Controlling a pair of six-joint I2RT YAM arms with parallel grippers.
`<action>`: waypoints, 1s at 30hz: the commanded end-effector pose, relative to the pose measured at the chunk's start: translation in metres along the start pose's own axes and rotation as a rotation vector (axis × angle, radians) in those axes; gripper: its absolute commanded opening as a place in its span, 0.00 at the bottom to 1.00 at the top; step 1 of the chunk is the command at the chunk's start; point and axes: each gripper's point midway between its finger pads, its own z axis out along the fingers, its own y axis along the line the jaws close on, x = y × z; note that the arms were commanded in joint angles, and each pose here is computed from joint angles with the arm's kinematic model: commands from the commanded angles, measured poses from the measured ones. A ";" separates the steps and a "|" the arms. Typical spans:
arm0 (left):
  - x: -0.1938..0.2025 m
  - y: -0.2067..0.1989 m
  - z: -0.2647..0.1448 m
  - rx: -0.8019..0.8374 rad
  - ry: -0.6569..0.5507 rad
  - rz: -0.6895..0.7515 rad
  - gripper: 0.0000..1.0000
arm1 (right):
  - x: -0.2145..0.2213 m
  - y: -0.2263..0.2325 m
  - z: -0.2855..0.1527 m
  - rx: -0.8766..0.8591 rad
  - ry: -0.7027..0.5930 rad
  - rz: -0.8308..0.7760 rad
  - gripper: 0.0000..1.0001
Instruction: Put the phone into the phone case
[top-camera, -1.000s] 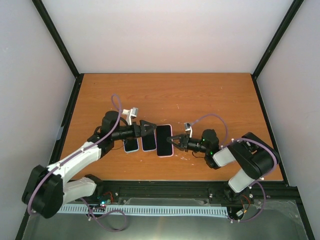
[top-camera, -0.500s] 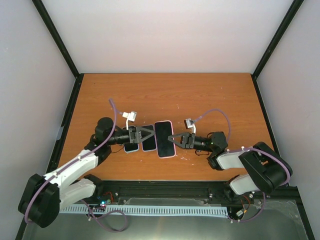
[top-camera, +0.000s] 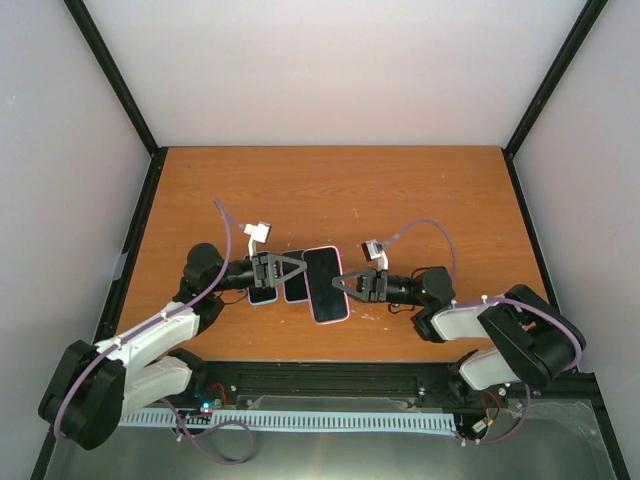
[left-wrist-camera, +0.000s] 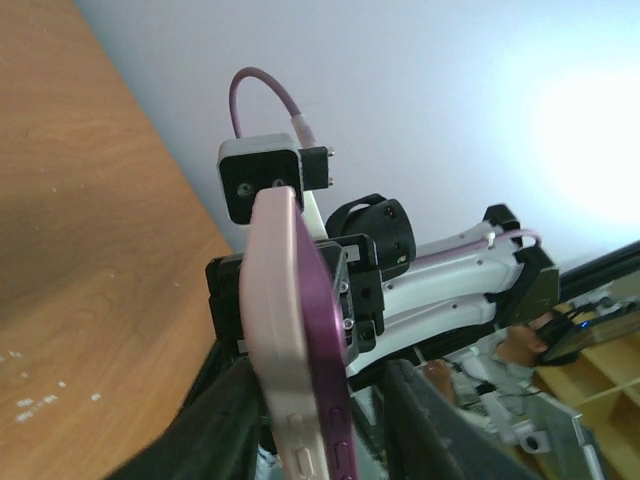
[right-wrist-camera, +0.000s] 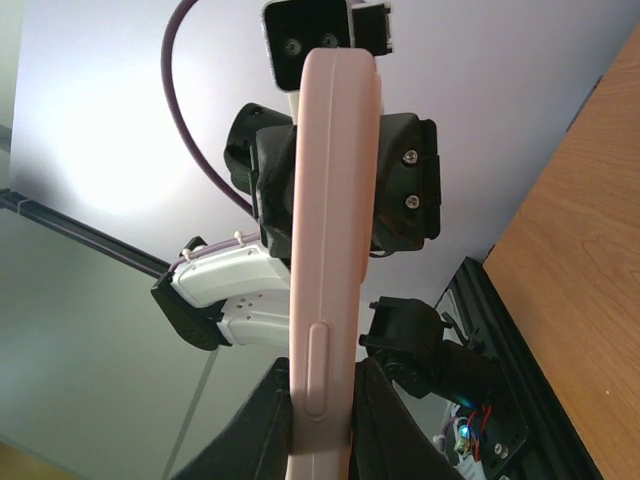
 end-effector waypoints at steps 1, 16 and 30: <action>-0.007 -0.012 0.001 0.049 -0.008 0.044 0.28 | -0.004 0.036 0.004 -0.120 -0.002 -0.130 0.08; -0.013 0.012 0.006 -0.076 -0.001 0.028 0.00 | -0.006 0.014 0.008 -0.087 -0.009 -0.085 0.12; 0.006 0.023 0.005 -0.070 0.065 -0.051 0.67 | -0.048 0.012 0.014 -0.086 -0.187 -0.037 0.10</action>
